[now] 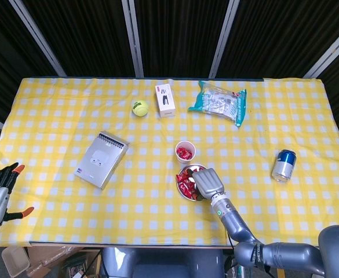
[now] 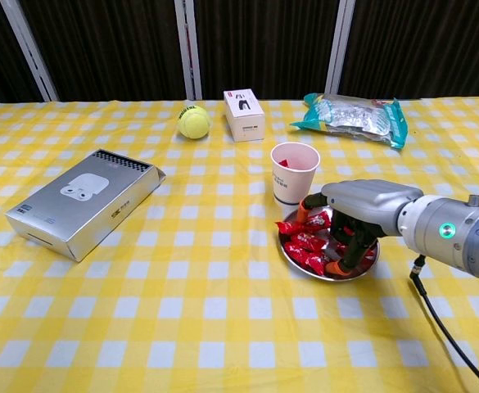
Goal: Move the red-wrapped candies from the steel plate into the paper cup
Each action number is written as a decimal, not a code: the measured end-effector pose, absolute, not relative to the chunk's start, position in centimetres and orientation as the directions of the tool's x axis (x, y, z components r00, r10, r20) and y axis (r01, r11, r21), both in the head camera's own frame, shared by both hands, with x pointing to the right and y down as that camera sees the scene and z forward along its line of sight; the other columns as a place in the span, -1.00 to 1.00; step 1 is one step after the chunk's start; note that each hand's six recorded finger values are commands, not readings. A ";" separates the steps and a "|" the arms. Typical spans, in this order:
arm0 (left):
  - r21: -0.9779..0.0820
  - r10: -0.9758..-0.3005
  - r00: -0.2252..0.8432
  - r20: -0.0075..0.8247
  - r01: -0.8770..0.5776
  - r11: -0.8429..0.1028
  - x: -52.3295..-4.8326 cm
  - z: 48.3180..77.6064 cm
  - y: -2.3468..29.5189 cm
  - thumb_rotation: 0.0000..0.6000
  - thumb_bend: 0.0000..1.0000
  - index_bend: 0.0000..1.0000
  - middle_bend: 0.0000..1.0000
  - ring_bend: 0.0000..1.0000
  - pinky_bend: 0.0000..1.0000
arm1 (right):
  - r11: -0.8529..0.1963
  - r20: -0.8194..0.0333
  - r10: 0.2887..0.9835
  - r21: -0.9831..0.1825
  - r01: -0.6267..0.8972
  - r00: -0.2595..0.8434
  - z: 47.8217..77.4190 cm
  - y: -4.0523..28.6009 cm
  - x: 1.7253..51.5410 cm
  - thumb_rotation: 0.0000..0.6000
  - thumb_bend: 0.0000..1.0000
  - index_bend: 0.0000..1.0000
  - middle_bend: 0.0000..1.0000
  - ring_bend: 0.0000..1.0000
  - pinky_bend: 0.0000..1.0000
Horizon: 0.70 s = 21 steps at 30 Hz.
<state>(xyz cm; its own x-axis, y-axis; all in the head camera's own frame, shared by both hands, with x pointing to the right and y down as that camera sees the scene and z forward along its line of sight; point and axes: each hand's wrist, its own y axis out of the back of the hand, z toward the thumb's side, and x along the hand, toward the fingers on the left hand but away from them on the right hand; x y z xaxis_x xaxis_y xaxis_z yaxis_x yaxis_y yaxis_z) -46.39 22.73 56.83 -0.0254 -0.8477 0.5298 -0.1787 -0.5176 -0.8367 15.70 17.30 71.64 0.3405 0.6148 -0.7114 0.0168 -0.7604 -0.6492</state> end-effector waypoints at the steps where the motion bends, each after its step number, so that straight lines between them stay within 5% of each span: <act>1: -0.837 -0.848 -0.026 0.530 -0.178 -0.517 -46.4 56.8 22.7 1.00 -1.00 -1.00 -1.00 -1.00 -1.00 | -0.761 -0.712 0.614 -0.648 0.018 0.340 71.7 17.3 15.7 1.00 -0.39 -0.34 0.77 0.92 1.00; 8: -0.838 -0.848 -0.028 0.529 -0.178 -0.516 -46.4 56.8 22.7 1.00 -1.00 -1.00 -1.00 -1.00 -1.00 | -0.767 -0.717 0.609 -0.641 0.021 0.340 72.3 17.6 15.7 1.00 -0.36 -0.21 0.77 0.92 1.00; 16: -0.837 -0.848 -0.030 0.529 -0.180 -0.516 -46.4 56.9 22.7 1.00 -0.99 -1.00 -1.00 -1.00 -1.00 | -0.767 -0.716 0.614 -0.640 0.039 0.333 72.7 17.5 15.8 1.00 -0.06 0.21 0.77 0.92 1.00; 21: -0.838 -0.848 -0.029 0.529 -0.180 -0.516 -46.4 56.8 22.7 1.00 -0.99 -1.00 -1.00 -1.00 -1.00 | -0.761 -0.707 0.624 -0.646 0.056 0.332 72.7 17.3 15.8 1.00 0.01 0.31 0.77 0.92 1.00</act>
<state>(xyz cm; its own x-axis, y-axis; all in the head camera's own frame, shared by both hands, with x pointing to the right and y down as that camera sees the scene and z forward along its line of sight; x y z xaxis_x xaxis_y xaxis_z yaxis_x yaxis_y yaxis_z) -46.40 22.67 56.84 -0.0294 -0.8484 0.5285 -0.1805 -0.5156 -0.8376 15.84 17.30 72.66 0.3325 0.6241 -0.7071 0.0559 -0.7615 -0.6458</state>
